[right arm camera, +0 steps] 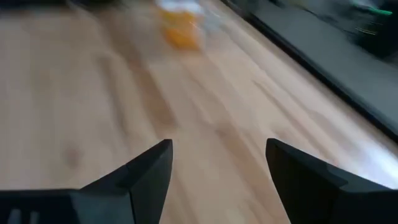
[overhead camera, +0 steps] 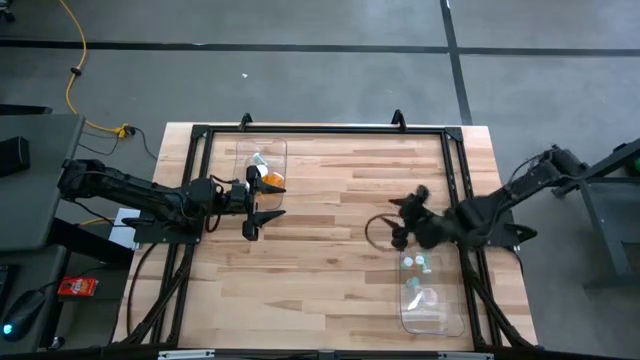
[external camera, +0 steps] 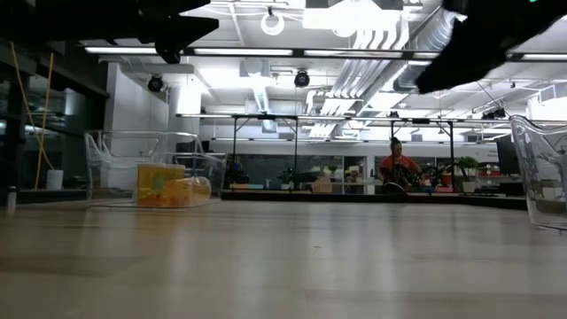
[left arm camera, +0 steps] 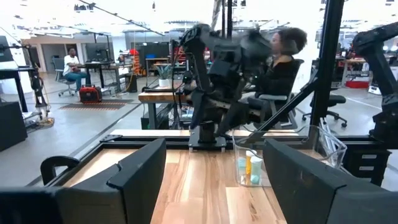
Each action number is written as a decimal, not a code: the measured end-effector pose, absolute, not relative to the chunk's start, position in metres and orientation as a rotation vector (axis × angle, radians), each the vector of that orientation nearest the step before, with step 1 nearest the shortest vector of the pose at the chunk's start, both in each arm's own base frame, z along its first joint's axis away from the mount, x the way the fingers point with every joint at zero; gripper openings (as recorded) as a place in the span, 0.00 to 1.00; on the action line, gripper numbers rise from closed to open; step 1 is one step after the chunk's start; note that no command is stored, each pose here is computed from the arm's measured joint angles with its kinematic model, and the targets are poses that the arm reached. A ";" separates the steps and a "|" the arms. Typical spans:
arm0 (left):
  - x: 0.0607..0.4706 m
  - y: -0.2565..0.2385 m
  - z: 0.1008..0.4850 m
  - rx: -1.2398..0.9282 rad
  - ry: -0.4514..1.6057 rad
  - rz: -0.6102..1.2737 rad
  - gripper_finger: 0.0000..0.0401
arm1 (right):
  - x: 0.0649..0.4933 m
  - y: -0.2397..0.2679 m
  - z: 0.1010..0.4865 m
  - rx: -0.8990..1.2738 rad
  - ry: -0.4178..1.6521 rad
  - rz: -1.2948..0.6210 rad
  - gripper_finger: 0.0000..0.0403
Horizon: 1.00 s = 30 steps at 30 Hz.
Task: Pick and place medicine bottles into bin by pill shape (circle, oval)
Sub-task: Return to Home Position
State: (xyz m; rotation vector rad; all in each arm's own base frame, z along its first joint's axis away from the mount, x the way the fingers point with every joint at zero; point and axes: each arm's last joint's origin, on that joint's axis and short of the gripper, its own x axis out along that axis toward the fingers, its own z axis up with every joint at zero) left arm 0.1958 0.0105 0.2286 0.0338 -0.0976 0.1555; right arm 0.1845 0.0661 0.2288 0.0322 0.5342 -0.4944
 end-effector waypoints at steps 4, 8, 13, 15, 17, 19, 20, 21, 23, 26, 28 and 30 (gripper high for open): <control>0.196 0.011 0.229 0.041 -0.097 0.156 0.64 | 0.199 0.040 0.225 0.056 0.311 -0.264 0.62; 0.196 0.011 0.229 0.050 -0.095 0.179 0.64 | 0.205 0.016 0.233 -0.001 0.125 -0.193 0.62; 0.196 0.013 0.225 0.035 -0.055 0.230 0.64 | 0.208 0.003 0.242 -0.013 0.028 -0.114 0.62; 0.196 0.013 0.222 0.037 -0.027 0.231 0.64 | 0.209 0.001 0.243 -0.022 0.017 -0.120 0.62; 0.196 0.013 0.221 0.050 -0.009 0.230 0.64 | 0.209 0.001 0.243 -0.027 0.018 -0.124 0.62; 0.195 0.013 0.219 0.072 0.019 0.229 0.64 | 0.209 0.001 0.243 -0.009 0.022 -0.129 0.62; 0.193 0.013 0.218 0.089 0.041 0.229 0.64 | 0.209 0.001 0.242 0.003 0.028 -0.129 0.62; 0.190 0.013 0.218 0.107 0.062 0.229 0.63 | 0.209 0.001 0.241 0.014 0.035 -0.128 0.62; 0.181 0.015 0.220 0.120 0.096 0.234 0.59 | 0.208 0.001 0.240 0.018 0.046 -0.129 0.62; 0.162 0.017 0.226 0.116 0.120 0.239 0.48 | 0.208 0.001 0.239 0.039 0.060 -0.129 0.62; 0.148 0.017 0.231 0.112 0.113 0.245 0.37 | 0.208 0.001 0.238 0.039 0.061 -0.129 0.62; 0.135 0.018 0.235 0.111 0.098 0.255 0.24 | 0.208 0.001 0.238 0.039 0.061 -0.129 0.62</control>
